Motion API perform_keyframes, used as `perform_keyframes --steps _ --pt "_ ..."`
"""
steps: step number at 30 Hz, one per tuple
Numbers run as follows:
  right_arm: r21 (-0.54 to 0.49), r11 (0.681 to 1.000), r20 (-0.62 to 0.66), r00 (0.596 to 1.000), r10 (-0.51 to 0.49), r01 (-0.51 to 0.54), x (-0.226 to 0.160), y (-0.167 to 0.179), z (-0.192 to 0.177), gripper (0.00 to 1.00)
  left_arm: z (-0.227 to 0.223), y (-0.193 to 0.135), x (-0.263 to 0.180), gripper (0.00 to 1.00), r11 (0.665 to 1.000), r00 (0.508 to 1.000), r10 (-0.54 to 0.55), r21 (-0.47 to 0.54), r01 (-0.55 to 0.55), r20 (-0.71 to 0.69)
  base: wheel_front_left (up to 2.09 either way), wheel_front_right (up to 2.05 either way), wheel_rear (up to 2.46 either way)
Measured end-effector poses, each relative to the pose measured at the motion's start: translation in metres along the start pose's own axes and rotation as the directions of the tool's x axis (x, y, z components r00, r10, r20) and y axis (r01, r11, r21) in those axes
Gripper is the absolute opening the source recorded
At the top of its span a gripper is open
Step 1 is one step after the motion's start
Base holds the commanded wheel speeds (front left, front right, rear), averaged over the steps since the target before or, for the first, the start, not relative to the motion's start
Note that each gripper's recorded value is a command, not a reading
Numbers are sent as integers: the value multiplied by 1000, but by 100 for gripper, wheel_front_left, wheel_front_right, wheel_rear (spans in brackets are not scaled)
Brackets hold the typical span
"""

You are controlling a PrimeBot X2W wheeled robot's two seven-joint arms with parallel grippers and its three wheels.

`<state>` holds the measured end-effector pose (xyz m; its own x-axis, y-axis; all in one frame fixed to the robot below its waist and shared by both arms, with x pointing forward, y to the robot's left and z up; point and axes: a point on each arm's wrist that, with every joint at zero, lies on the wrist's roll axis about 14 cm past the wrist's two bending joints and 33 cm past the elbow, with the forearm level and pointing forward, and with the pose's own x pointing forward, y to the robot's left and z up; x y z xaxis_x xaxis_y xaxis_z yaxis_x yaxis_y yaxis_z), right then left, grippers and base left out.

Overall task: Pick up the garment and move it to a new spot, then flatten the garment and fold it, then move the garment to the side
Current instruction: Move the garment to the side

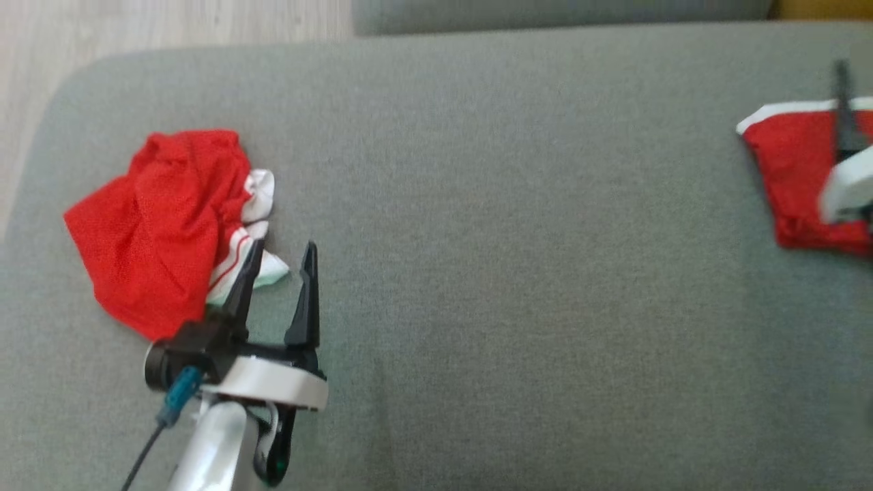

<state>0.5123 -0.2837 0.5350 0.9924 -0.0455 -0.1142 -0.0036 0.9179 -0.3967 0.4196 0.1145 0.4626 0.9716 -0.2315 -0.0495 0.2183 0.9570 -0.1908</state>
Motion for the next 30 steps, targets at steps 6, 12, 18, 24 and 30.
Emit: perform_keyframes --steps 6,12,18,24,30 --pt "214 974 210 977 27 -73 -34 50 52 100 11 -7 -21 100 1000 1000 -2 7 1 31 0 0 0" --pt "363 917 269 961 65 -163 -80 99 52 100 18 -12 -37 100 1000 999 -1 21 0 51 0 0 0" --pt "489 855 209 975 78 -173 -120 124 7 100 10 -11 -49 100 1000 999 13 7 -14 35 0 0 0" --pt "572 804 132 986 105 -162 -137 141 -25 100 7 -12 -49 100 1000 1000 12 27 -12 24 0 0 0" --pt "563 811 114 987 116 -160 -137 145 -32 100 6 -12 -48 100 1000 1000 12 26 -13 21 0 0 0"
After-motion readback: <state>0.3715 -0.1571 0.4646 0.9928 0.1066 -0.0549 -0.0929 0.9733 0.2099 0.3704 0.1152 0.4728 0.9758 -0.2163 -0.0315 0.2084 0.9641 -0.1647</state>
